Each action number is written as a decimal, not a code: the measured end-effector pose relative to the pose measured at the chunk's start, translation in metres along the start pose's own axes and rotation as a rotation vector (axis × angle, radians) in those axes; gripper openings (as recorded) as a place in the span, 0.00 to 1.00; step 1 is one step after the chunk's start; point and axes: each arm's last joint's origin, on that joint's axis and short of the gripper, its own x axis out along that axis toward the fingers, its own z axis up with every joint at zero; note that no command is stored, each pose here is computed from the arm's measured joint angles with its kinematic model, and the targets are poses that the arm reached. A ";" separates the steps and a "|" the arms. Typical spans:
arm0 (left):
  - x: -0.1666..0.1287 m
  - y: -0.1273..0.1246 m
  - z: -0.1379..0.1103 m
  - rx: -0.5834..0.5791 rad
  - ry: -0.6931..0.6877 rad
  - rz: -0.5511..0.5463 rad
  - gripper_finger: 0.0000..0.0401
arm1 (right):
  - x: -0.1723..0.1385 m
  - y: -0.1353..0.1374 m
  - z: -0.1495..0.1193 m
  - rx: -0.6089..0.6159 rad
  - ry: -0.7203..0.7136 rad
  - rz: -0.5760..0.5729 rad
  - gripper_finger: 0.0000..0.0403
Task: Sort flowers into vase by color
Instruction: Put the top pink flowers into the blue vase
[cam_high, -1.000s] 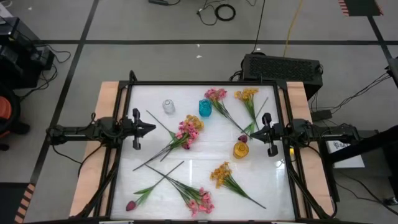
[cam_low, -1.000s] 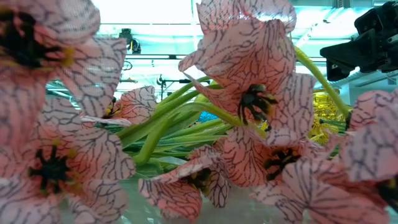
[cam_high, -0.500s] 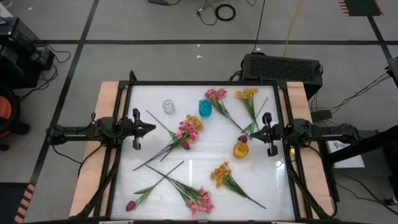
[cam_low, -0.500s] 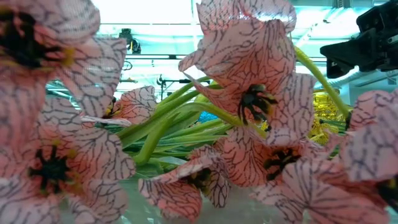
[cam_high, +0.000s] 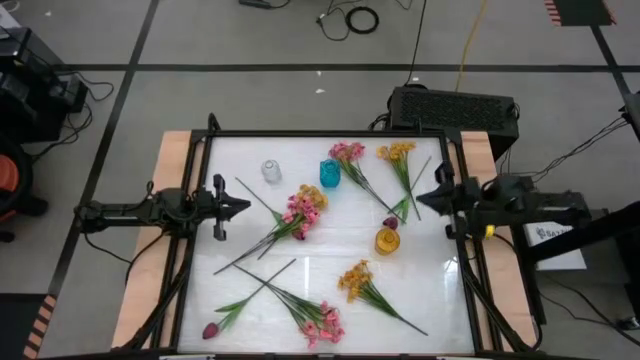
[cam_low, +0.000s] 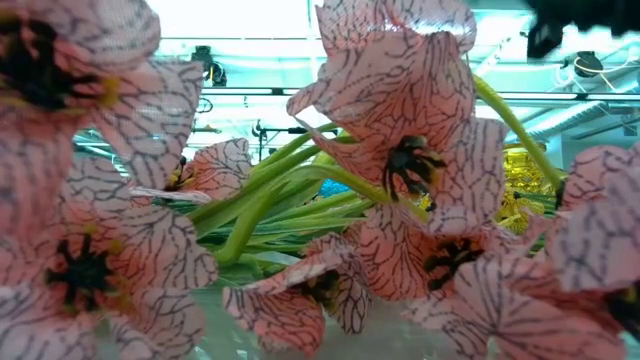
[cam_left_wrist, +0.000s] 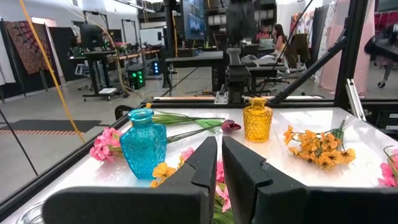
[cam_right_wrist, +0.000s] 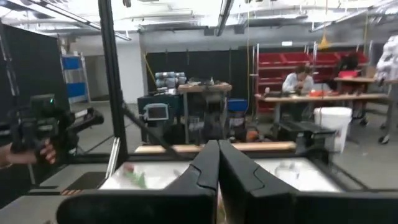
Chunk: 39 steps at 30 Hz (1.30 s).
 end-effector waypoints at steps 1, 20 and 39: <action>0.000 0.000 0.000 0.000 -0.001 0.000 0.09 | 0.004 0.001 0.017 -0.005 0.006 -0.017 0.00; 0.000 0.000 0.000 -0.001 -0.002 0.000 0.09 | 0.134 0.007 0.099 -0.135 0.318 -0.089 0.00; 0.000 0.002 0.003 -0.019 -0.020 0.077 0.09 | 0.138 -0.014 -0.062 -0.001 0.291 -0.197 0.00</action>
